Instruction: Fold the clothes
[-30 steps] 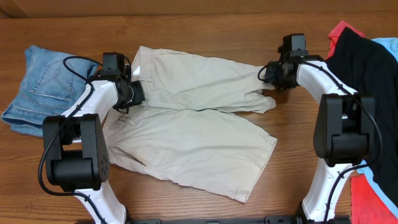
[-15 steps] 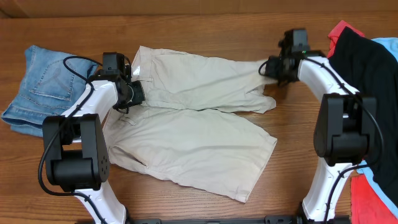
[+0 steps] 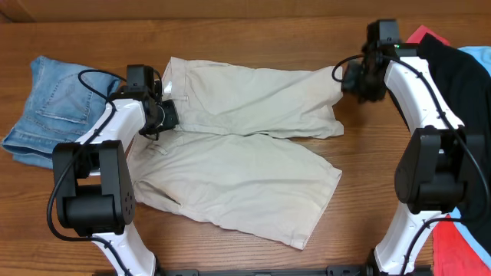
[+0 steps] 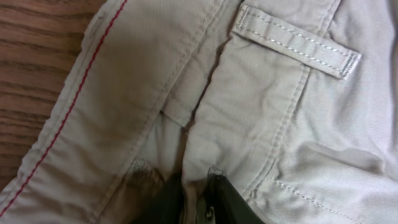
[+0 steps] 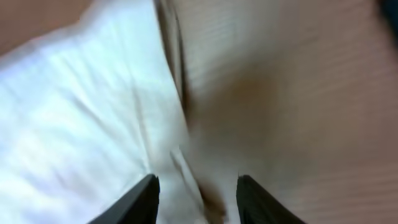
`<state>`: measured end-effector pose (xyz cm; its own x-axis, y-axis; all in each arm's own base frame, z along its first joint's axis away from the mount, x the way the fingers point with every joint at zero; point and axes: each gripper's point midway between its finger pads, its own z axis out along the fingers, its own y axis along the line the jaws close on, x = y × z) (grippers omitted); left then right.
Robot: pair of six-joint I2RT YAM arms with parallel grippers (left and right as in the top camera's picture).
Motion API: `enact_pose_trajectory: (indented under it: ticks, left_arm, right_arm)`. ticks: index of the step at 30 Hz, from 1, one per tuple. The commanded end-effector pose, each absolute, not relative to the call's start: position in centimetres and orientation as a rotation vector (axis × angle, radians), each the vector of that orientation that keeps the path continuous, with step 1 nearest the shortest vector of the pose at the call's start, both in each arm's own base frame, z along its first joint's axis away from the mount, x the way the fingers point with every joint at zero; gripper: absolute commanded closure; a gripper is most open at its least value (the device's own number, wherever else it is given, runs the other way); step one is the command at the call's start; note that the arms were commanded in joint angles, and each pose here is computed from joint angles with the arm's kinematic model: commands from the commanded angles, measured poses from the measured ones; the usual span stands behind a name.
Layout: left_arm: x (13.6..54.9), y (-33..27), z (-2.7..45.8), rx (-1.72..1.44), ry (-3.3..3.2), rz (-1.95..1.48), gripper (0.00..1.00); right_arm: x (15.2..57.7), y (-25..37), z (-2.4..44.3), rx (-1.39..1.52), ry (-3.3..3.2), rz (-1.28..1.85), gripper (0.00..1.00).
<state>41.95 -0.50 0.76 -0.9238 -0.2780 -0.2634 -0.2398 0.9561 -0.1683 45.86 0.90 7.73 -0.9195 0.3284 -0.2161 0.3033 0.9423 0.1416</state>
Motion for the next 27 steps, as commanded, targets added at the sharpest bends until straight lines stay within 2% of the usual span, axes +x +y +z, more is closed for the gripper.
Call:
enact_pose_trajectory:
  ticks: [1, 9, 15, 16, 18, 19, 23, 27]
  left_arm:
    - [41.8, -0.2, 0.6, -0.379, 2.833, -0.172, 0.79]
    - [41.6, -0.2, 0.5, -0.381, 2.841, -0.171, 0.79]
    - [41.6, -0.2, 0.5, -0.381, 2.843, -0.171, 0.79]
    - [41.6, -0.2, 0.5, -0.381, 2.843, -0.171, 0.78]
    - [41.6, -0.2, 0.5, -0.381, 2.844, -0.172, 0.79]
    - [41.6, -0.2, 0.5, -0.381, 2.844, -0.171, 0.79]
    - [41.5, -0.2, 0.5, -0.382, 2.848, -0.171, 0.78]
    - [41.3, -0.2, 0.4, -0.384, 2.854, -0.17, 0.77]
  right_arm:
    - [42.9, 2.4, 6.9, 0.487, 2.984, 0.251, 0.55]
    - [38.1, 3.8, 2.8, 0.495, 3.146, 0.276, 0.52]
    - [37.6, 4.5, -1.1, 0.453, 3.108, 0.288, 0.54]
    - [37.8, 4.6, -1.5, 0.448, 3.09, 0.293, 0.59]
    - [37.9, 4.5, -1.8, 0.446, 3.08, 0.287, 0.83]
    - [37.7, 4.5, -1.8, 0.447, 3.088, 0.285, 0.92]
    - [35.0, 1.8, -1.2, 0.593, 3.181, 0.118, 0.95]
    - [32.2, -4.8, -0.2, 0.936, 3.136, -0.35, 0.96]
